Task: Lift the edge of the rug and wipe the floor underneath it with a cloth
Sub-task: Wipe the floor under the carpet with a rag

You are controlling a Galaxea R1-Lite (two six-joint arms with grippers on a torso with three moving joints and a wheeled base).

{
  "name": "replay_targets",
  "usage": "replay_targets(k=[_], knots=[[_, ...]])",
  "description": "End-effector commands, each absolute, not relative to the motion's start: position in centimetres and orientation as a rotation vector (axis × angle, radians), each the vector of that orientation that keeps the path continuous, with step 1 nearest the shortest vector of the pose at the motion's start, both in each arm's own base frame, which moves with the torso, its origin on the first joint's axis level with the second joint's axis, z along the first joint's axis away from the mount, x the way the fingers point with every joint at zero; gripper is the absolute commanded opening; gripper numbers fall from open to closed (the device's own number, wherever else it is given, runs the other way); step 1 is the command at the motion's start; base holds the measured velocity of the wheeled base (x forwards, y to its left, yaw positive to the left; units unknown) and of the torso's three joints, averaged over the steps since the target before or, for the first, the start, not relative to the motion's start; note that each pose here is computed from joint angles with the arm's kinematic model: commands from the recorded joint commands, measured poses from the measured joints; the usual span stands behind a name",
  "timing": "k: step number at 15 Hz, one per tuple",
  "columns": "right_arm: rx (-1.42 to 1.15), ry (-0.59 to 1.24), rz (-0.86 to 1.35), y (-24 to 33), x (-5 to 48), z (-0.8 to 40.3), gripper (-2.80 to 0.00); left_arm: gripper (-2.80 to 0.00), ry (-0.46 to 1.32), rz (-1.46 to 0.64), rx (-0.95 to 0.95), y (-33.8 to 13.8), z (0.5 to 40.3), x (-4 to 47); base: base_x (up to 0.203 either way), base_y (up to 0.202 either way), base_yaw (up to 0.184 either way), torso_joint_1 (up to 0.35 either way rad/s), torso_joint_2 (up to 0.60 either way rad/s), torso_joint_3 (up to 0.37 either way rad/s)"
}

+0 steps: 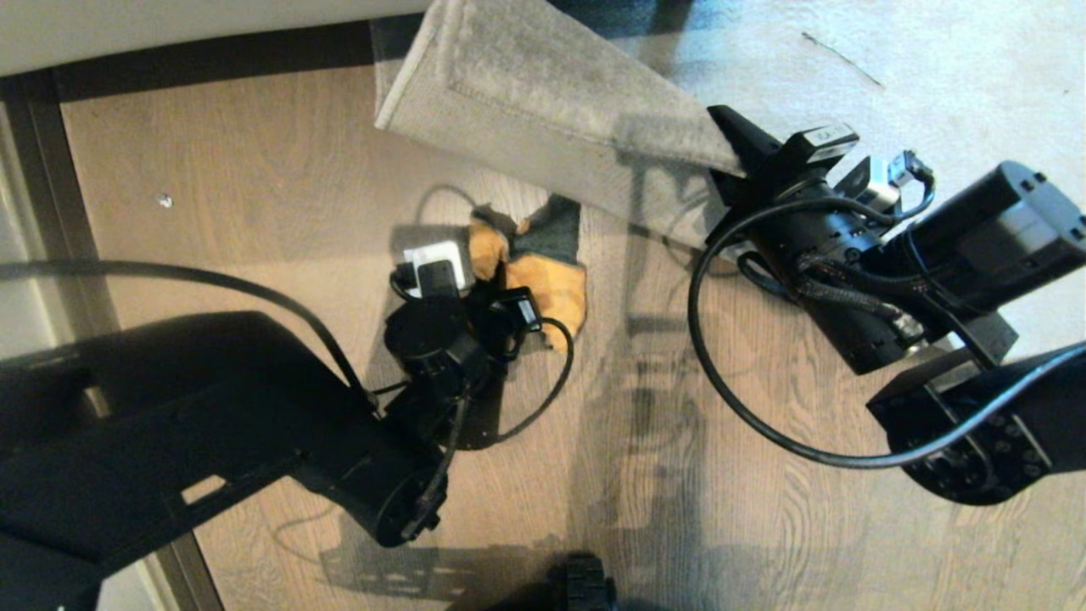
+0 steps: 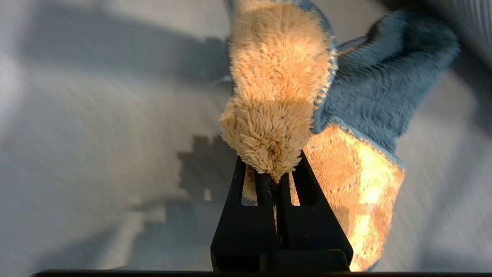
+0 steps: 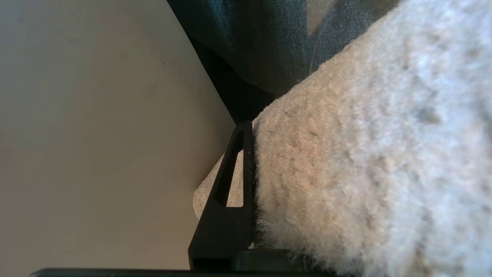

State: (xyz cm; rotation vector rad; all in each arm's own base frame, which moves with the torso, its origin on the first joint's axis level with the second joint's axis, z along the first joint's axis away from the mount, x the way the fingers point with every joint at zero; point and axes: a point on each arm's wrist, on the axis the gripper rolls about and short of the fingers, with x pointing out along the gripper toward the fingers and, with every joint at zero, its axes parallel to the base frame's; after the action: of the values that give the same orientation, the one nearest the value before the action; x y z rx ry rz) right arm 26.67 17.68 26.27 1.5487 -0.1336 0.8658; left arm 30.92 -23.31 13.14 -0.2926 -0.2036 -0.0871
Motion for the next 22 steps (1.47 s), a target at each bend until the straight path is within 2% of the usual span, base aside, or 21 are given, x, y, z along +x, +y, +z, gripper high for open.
replay_targets(k=[1,5,8,12,17,19,22], knots=[[1.564,-0.169,0.9,17.6,26.4,26.6,-2.8,-2.8,-0.306,-0.061,-0.35,-21.5,16.6,30.3,0.0,0.0,0.0,0.0,0.0,0.0],[1.564,-0.168,0.899,17.6,26.4,26.6,-2.8,-2.8,-0.296,-0.035,-0.293,-19.0,17.8,27.8,0.0,0.0,0.0,0.0,0.0,0.0],[1.563,-0.165,0.895,17.5,26.5,26.5,-2.8,-2.8,-0.239,-0.104,-0.244,-19.4,17.2,24.2,0.0,0.0,0.0,0.0,0.0,0.0],[1.56,-0.152,0.884,17.4,26.3,26.1,-2.8,-2.8,-0.15,-0.233,-0.226,-23.9,15.4,18.8,0.0,0.0,0.0,0.0,0.0,0.0],[1.559,-0.152,0.884,17.4,26.3,26.1,-2.8,-2.8,-0.037,-0.337,-0.189,-30.3,10.6,14.1,0.0,0.0,0.0,0.0,0.0,0.0],[1.557,-0.152,0.883,17.4,26.3,26.1,-2.8,-2.8,-0.021,-0.357,-0.204,-32.4,9.1,13.5,0.0,0.0,0.0,0.0,0.0,0.0],[1.558,-0.155,0.882,17.3,26.2,26.1,-2.8,-2.8,-0.059,-0.347,-0.282,-35.2,9.1,14.9,0.0,0.0,0.0,0.0,0.0,0.0]])
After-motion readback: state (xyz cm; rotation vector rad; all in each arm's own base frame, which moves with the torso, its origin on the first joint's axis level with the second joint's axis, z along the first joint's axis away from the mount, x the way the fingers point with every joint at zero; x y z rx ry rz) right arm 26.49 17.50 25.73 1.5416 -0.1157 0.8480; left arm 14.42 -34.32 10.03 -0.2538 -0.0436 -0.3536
